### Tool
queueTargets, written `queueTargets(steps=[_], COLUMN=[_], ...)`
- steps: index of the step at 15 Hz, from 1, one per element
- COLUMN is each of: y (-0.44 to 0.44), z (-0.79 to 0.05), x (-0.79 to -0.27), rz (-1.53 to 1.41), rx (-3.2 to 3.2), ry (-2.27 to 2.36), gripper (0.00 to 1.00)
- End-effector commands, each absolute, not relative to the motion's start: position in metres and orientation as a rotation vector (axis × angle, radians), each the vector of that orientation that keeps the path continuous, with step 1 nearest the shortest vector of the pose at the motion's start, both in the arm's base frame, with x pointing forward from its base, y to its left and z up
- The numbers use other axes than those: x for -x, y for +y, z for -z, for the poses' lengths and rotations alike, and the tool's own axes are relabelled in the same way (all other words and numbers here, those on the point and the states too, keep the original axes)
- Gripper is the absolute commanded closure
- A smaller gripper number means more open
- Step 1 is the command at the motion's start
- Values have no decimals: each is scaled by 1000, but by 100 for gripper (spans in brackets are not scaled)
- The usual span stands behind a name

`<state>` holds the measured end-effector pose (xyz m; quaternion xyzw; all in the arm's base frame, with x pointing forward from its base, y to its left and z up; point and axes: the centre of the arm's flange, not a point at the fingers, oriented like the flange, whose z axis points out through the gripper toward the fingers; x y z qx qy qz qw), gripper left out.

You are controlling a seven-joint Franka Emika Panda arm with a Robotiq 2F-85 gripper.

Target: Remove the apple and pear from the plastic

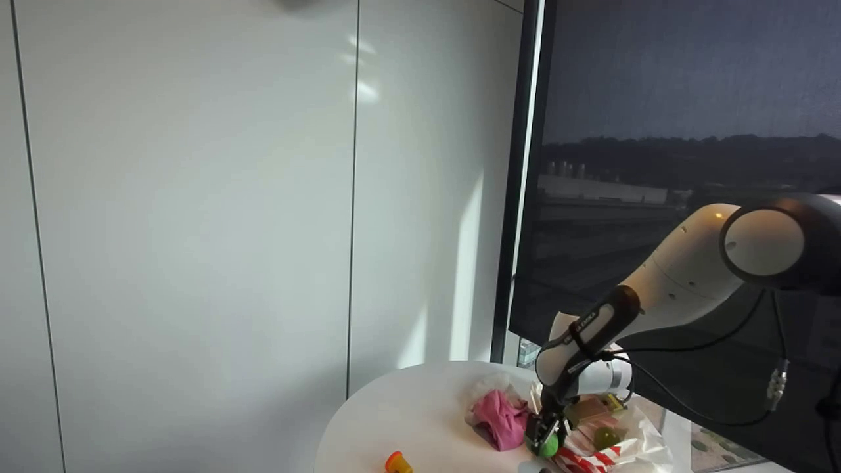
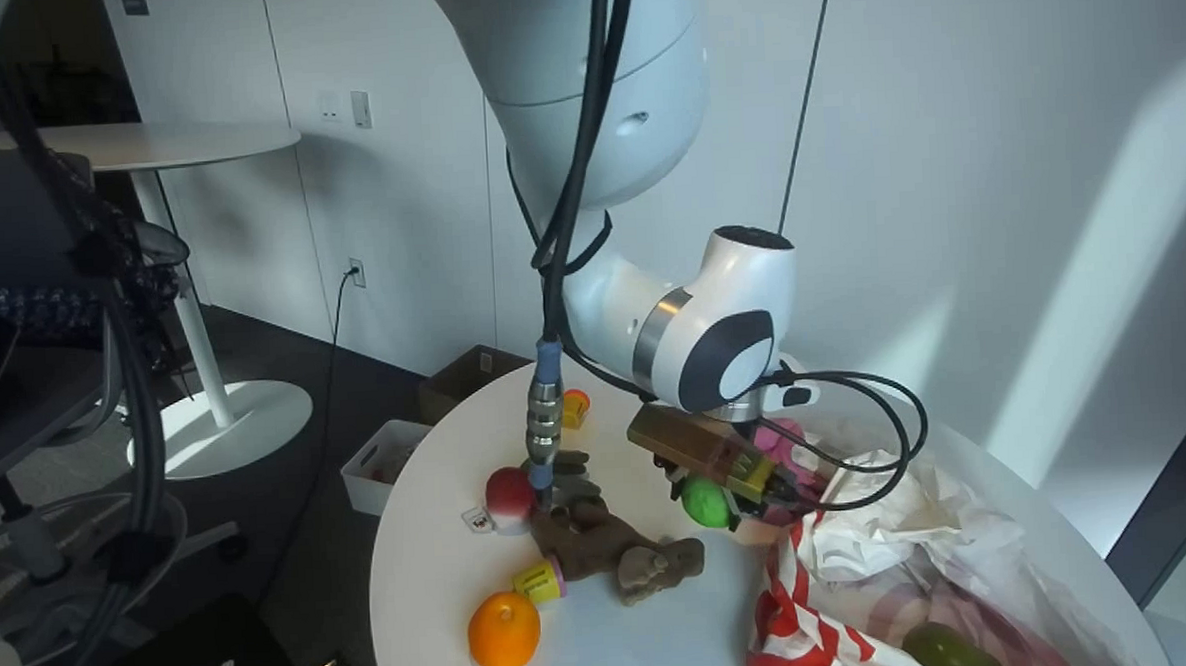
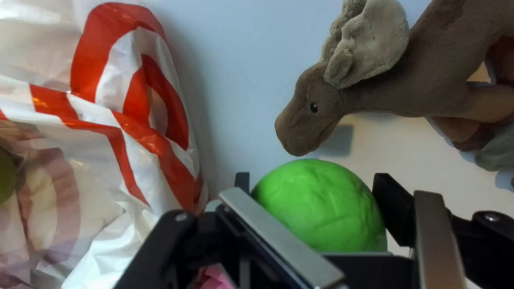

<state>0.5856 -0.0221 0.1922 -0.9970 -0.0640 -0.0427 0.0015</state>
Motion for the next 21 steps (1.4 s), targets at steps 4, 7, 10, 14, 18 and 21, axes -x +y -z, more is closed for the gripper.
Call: queueTargets(steps=[4,7,10,14,18,21], y=[26,27,10,-61,-143,-179], z=[-125,-124,-166,-216,-232,-214], x=[-612,-609,-599,-599,-598,-603], rz=[379,435,580,708,739,732], rx=[3152,3134,3113,3099,3074,3080], ry=[-328,-311,-195,138,501,662], gripper=[15,0,0,0,0,0])
